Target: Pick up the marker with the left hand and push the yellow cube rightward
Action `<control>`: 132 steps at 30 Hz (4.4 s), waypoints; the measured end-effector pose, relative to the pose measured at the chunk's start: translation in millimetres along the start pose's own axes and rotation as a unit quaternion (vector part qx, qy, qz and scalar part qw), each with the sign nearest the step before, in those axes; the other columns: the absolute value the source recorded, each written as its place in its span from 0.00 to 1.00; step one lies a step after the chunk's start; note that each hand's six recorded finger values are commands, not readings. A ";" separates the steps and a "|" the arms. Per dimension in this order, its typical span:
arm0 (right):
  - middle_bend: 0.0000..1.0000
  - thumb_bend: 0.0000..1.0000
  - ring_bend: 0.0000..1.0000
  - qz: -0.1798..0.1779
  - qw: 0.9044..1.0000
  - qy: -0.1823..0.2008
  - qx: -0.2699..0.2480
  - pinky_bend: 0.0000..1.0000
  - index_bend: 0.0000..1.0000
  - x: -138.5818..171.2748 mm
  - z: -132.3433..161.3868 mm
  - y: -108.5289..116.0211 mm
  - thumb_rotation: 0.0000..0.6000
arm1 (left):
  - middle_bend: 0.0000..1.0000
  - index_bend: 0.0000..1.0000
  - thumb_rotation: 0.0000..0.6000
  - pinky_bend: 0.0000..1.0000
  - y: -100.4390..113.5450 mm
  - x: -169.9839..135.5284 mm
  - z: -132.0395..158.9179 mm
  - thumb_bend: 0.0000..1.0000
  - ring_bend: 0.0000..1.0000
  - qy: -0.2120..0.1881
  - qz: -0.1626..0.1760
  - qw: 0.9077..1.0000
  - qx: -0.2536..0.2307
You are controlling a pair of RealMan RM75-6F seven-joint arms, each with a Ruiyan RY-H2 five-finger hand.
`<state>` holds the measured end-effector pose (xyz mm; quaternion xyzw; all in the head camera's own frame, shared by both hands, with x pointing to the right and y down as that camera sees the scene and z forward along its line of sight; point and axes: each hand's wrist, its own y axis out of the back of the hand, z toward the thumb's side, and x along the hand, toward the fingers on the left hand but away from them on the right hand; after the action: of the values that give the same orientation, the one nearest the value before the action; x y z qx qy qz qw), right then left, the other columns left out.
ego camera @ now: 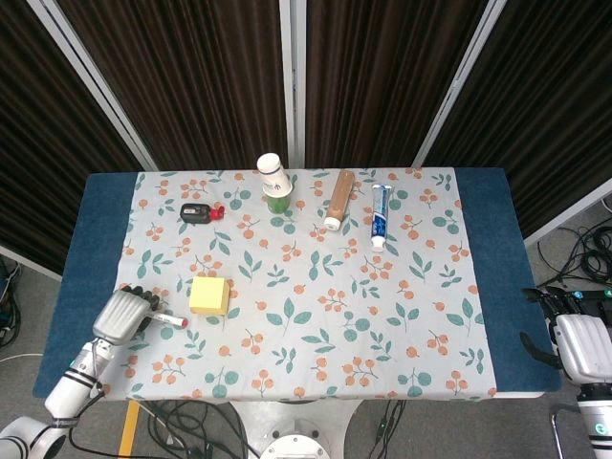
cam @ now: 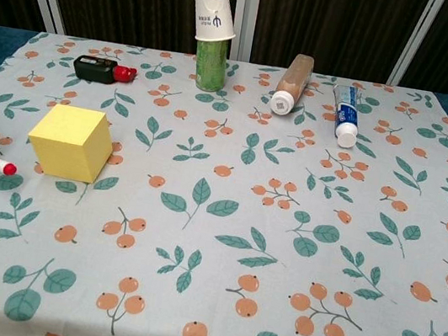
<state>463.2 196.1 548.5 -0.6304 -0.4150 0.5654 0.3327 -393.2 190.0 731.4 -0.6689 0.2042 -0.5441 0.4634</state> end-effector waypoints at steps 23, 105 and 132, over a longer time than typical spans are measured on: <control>0.31 0.21 0.14 -0.008 1.000 -0.006 0.002 0.20 0.21 4.0 -1.5 5.8 1.00 | 0.64 0.65 1.00 0.55 -1.0 28.8 -37.8 0.41 0.46 0.084 -0.021 0.996 -0.027; 0.31 0.21 0.14 0.008 1.000 -0.009 -0.006 0.20 0.20 6.3 -16.0 -3.8 1.00 | 0.64 0.64 1.00 0.56 54.0 92.1 141.4 0.41 0.46 -0.020 -0.087 0.996 0.029; 0.31 0.21 0.14 0.010 1.000 -0.016 -0.006 0.20 0.19 6.9 -18.9 -2.1 1.00 | 0.64 0.64 1.00 0.57 74.6 128.7 219.2 0.41 0.46 -0.061 -0.083 0.994 0.023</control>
<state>481.6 204.1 549.9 -0.6274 -0.4170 0.5762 0.3170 -133.1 140.7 742.7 -0.7044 0.1071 -0.5437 0.4434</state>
